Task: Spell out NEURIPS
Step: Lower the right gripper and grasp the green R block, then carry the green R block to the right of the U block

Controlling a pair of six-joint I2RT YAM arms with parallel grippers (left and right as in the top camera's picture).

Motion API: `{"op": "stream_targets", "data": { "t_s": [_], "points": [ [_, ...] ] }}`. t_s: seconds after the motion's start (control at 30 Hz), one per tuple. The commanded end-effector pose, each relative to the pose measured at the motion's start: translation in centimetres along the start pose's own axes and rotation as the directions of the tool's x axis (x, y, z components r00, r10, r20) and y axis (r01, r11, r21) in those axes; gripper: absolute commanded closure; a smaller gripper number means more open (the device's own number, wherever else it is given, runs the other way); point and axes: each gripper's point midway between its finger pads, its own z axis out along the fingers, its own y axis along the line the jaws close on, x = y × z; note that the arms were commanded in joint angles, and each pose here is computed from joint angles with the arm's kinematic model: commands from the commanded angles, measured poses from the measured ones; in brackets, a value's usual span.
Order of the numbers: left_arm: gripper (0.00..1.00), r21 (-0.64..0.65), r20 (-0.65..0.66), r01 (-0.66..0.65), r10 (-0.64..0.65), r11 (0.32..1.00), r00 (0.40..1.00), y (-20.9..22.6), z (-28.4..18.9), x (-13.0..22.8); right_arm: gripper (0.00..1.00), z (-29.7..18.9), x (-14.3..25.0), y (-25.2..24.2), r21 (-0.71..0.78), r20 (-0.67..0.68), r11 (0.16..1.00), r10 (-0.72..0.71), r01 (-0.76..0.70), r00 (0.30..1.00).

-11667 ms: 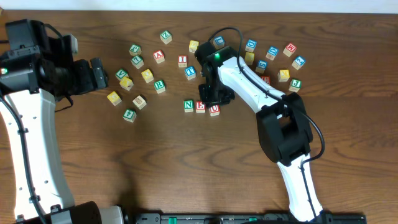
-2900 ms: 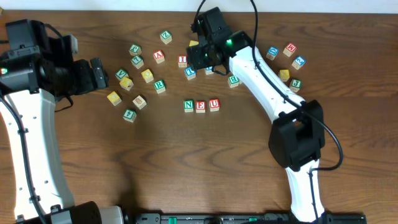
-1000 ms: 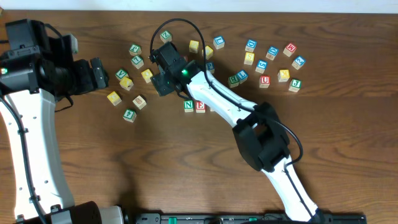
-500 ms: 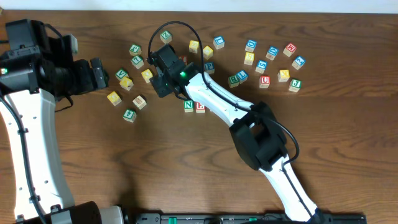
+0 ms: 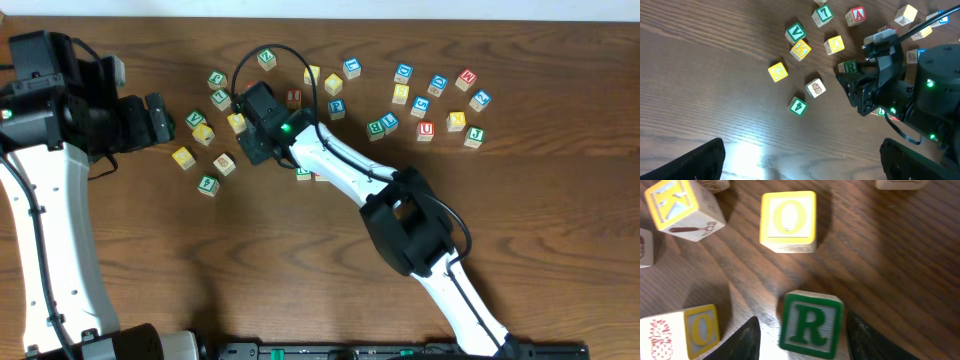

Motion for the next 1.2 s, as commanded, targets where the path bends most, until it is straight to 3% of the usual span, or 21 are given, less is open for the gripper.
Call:
{"op": "stream_targets", "data": {
  "t_s": [0.0, 0.8, 1.17],
  "points": [
    [0.03, 0.012, 0.029, -0.003, 0.003, 1.000, 1.000, -0.3, -0.8, -0.6, 0.53, 0.7, 0.2, 0.0, 0.027, 0.002, 1.000, -0.015, 0.015, 1.000],
    [0.02, 0.012, 0.029, -0.003, 0.003, 1.000, 1.000, -0.3, -0.8, -0.6, 0.77, 0.2, -0.7, -0.9, 0.077, 0.034, 0.997, -0.006, 0.004, 0.999],
    [0.02, 0.012, 0.029, -0.003, 0.003, 1.000, 1.000, -0.3, -0.8, -0.6, 0.82, -8.1, -4.4, -0.8, 0.073, 0.095, 0.997, 0.004, -0.011, 0.995]
  ]
}}
